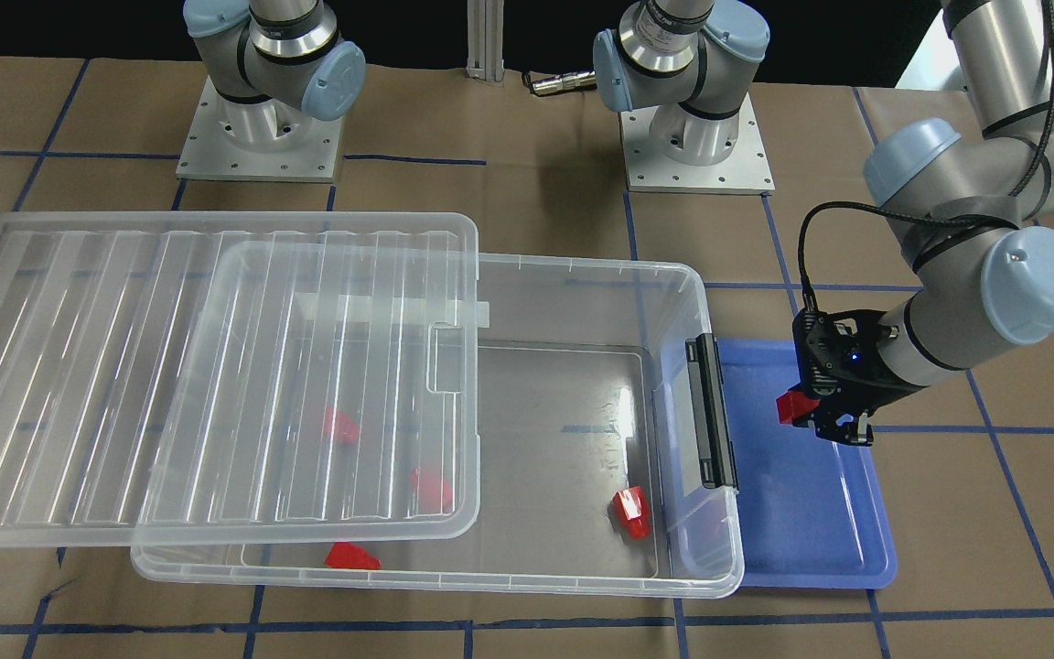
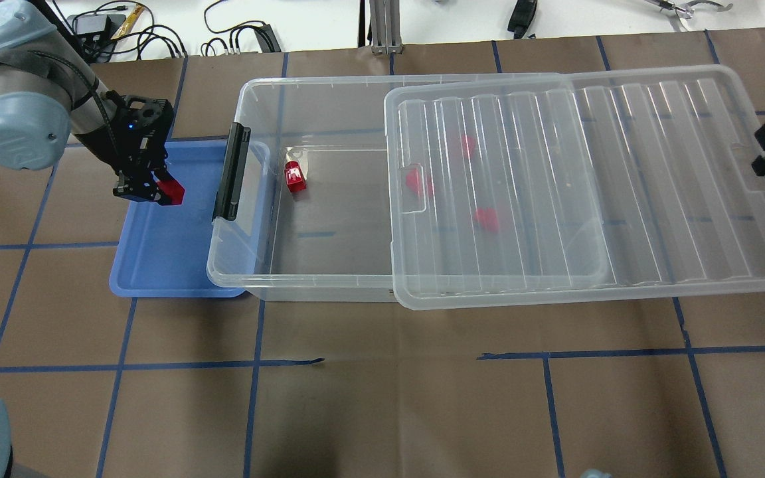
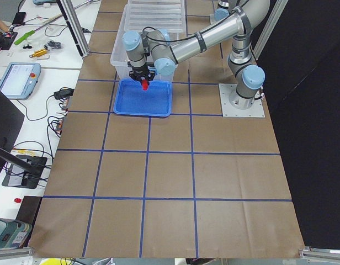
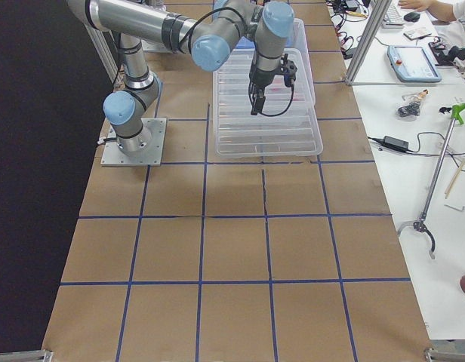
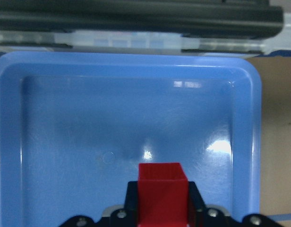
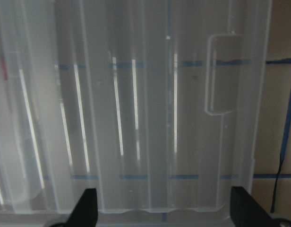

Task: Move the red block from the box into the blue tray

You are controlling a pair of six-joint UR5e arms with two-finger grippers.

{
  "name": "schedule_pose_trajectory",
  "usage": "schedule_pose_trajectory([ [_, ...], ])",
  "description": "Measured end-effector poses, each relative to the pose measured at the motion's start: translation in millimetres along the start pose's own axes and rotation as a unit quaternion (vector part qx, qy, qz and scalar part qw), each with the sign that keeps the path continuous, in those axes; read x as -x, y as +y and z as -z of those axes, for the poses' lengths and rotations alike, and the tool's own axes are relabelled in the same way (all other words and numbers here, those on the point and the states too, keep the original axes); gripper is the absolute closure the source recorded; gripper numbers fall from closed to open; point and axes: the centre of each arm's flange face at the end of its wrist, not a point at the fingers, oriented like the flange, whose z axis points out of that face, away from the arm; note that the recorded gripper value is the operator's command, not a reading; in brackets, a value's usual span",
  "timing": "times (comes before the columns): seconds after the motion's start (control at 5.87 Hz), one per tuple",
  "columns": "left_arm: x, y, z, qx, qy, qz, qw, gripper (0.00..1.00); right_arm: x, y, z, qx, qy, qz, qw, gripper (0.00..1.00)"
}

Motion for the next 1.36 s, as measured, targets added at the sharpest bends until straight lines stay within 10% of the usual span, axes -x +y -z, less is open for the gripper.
schedule_pose_trajectory([
  [0.51,18.7,10.6,-59.8,-0.006,0.020,0.002,0.9998,0.76,-63.7,6.9,-67.6,0.044,0.056,-0.033,0.9969,0.00],
  [0.68,21.3,12.2,-71.3,-0.007,0.022,0.007,0.9997,0.22,-68.8,12.5,-80.0,0.057,0.056,-0.039,0.9960,0.00],
  [1.36,19.8,-0.1,-43.6,0.000,0.012,0.040,0.9991,0.09,-82.1,19.6,-84.7,0.065,0.075,-0.057,0.9935,0.00],
])
